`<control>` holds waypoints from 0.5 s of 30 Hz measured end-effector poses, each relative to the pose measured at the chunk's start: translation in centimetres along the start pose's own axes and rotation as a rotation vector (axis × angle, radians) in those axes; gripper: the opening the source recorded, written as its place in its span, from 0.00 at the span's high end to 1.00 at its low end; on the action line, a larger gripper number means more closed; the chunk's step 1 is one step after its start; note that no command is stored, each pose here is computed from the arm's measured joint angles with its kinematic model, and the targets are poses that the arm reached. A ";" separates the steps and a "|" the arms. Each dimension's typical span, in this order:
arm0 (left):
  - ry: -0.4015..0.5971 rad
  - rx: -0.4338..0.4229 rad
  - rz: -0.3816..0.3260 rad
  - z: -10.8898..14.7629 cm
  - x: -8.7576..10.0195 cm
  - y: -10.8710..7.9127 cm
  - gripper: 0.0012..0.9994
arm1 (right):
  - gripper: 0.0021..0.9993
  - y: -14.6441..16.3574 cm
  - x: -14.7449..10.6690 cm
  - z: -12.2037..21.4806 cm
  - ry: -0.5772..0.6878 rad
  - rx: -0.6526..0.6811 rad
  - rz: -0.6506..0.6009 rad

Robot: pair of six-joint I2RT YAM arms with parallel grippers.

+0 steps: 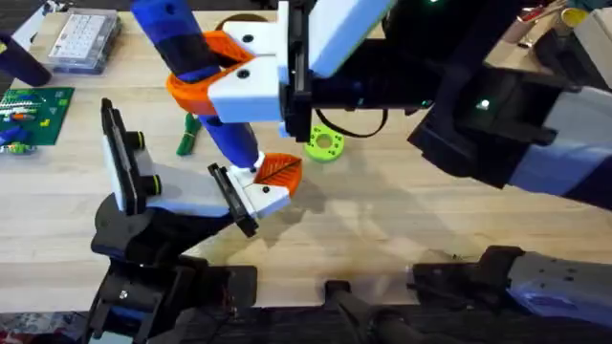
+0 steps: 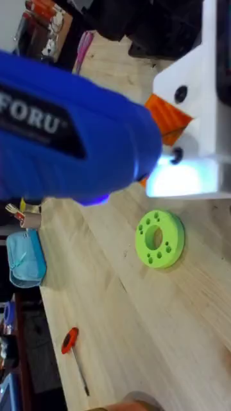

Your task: Pick up the gripper from the table and insert it into the empty holder that is missing its gripper. Then pick up a screw, insert it into the mounting hole, and use the screwdriver to tighten it. Finally, clean up the table by picking up the vegetable and placing it into the bucket.

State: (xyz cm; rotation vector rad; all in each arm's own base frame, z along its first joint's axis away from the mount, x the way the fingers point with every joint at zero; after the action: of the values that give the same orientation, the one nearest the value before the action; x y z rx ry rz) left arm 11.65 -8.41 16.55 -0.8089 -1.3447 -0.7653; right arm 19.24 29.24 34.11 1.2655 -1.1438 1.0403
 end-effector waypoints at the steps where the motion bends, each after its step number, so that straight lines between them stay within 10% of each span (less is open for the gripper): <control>1: 0.000 0.002 0.003 0.0 0.0 0.0 0.99 | 0.98 0.0 0.0 0.0 -0.004 0.000 0.001; 7: 0.000 0.000 0.001 0.0 0.0 0.0 0.99 | 0.98 0.0 0.5 -0.3 0.004 -0.021 -0.006; 15: 0.000 -0.003 -0.002 0.0 0.0 0.0 0.99 | 0.98 1.0 8.1 -0.3 -0.044 -0.058 0.153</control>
State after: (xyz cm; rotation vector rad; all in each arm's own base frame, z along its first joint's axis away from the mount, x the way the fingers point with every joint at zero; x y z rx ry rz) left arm 11.63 -8.42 16.55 -0.8103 -1.3448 -0.7686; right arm 19.55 29.32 42.30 1.1745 -1.3120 1.0882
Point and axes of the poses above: each hand's point on the last joint's axis, 136 mm out from that joint toward the fingers, its own z axis back along the fingers, its own y axis along the line the jaws close on, x = y × z, the point moved 9 cm from there along z, back along the fingers, and after that the axes turned 7 degrees about -z, right-handed, at the moved point
